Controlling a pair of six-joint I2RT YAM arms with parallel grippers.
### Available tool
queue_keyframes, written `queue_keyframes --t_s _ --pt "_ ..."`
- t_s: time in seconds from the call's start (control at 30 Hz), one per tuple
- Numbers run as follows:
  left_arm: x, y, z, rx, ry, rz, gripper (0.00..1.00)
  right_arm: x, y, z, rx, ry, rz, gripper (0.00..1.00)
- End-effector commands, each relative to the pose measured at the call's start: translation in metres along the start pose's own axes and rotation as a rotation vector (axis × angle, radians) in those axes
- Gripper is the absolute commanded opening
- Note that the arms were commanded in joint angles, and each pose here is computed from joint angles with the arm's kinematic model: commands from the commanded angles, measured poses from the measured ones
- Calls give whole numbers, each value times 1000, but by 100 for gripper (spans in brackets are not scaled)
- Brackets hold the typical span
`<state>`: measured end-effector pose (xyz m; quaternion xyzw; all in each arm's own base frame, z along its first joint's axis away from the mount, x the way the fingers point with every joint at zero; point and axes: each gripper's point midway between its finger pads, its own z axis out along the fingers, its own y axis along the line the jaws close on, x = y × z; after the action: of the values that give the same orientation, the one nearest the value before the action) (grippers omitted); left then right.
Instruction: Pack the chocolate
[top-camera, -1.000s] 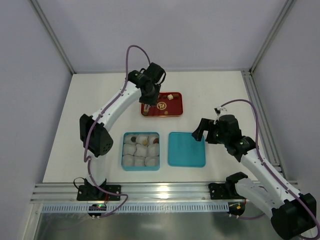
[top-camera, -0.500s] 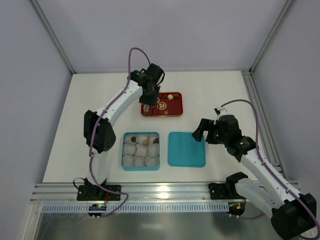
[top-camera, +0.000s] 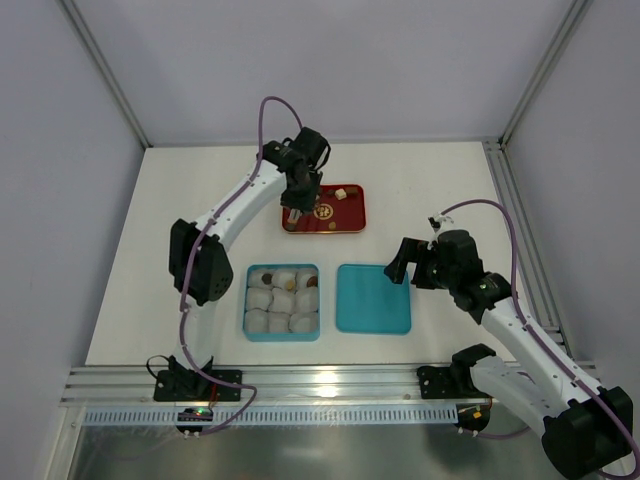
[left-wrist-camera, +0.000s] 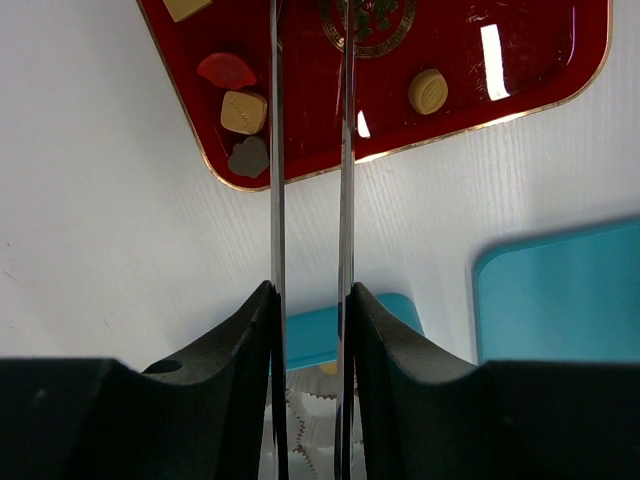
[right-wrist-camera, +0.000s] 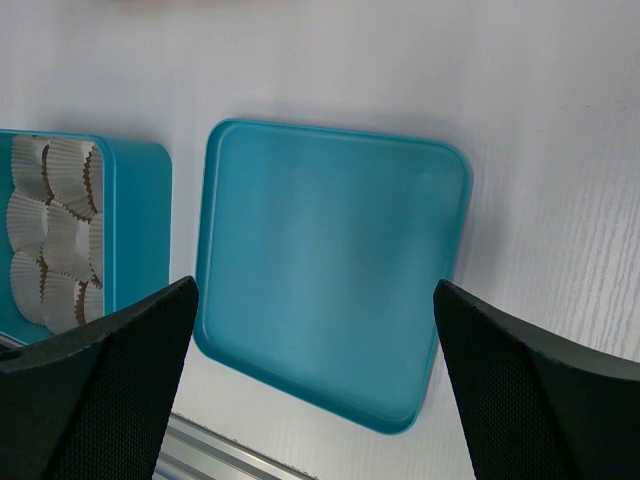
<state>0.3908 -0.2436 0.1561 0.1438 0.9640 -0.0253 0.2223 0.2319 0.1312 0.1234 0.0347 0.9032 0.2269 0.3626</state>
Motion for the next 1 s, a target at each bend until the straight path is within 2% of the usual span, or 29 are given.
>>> queue_keyframes --t_s 0.0,0.53,0.97 --pt "-14 -6 -3 32 -46 4 34 -19 11 -7 -29 -57 -21 100" --pt "-9 -6 -4 36 -34 3 23 -17 9 -6 -25 -57 -20 100" --pt "-3 -1 -20 36 -41 2 15 -15 10 -4 -32 -53 -14 100"
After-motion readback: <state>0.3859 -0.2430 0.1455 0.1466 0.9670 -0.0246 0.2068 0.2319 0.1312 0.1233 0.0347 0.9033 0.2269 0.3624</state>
